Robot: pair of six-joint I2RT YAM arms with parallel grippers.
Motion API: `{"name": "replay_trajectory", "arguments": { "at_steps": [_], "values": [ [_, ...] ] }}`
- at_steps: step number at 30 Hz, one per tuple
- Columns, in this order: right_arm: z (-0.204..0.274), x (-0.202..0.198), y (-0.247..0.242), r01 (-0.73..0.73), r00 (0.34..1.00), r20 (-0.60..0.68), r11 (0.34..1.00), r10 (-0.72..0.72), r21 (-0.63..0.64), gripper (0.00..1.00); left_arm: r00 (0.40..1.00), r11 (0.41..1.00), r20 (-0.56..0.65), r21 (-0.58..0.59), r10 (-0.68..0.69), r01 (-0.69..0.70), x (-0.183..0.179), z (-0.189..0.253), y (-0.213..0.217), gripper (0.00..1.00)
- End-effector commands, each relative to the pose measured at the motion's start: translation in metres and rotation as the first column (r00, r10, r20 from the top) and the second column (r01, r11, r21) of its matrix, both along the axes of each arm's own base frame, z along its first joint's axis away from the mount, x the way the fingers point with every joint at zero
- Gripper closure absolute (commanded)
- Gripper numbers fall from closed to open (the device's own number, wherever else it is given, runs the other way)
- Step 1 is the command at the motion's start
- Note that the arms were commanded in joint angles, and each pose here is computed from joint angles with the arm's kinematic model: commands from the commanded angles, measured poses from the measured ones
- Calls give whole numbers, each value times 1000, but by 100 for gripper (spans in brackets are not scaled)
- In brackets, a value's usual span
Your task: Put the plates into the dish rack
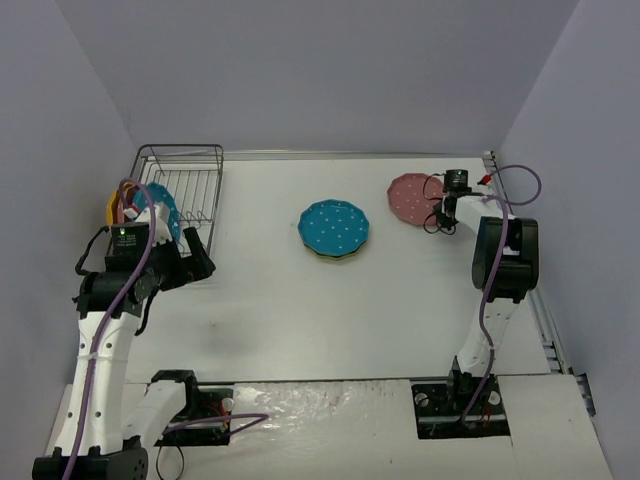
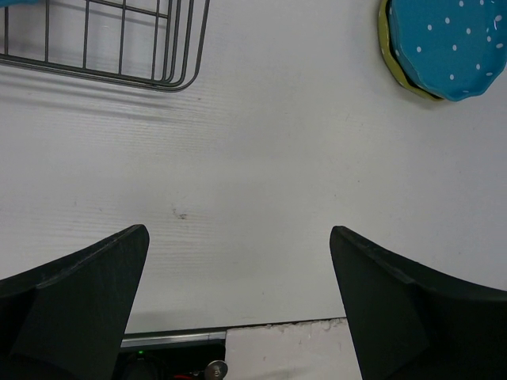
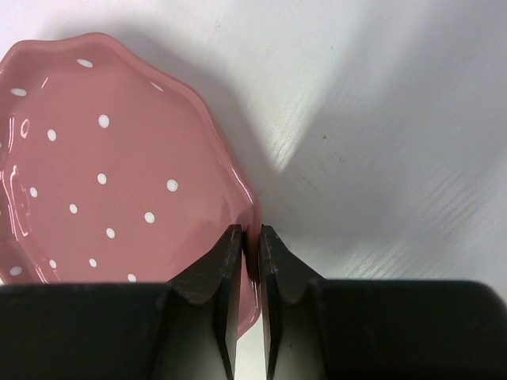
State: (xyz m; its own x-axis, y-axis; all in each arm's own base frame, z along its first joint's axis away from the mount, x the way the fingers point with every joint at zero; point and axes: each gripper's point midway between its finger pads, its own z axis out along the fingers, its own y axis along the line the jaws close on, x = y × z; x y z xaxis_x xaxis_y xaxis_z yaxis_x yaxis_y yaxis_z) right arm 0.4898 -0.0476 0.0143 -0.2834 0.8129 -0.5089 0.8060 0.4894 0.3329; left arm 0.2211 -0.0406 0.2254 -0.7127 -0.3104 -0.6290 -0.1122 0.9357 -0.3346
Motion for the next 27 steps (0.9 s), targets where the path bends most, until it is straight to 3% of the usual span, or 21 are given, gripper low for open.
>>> {"name": "replay_trajectory", "arguments": {
  "at_steps": [1, 4, 17, 23, 27],
  "values": [
    [-38, -58, -6, -30, 979, -203, 999, 25, -21, 100, 997, 999, 72, -36, -8, 11, 12, 20, -7, 3],
    [-40, -64, -5, -42, 977, -212, 999, 37, -18, 98, 998, 999, 67, -36, -6, 8, 12, 20, -6, 3],
    [-39, -65, 7, -83, 974, -211, 996, 84, 11, 69, 998, 999, 68, -51, -12, 15, 14, 20, -9, 3],
    [-42, -61, 14, -84, 974, -208, 996, 89, 32, 66, 997, 998, 70, -59, -13, 17, 16, 21, -10, 3],
    [-51, -65, 17, -80, 970, -228, 996, 89, 50, 69, 997, 998, 75, -63, -10, 15, 17, 22, -11, 3]
  ]
}}
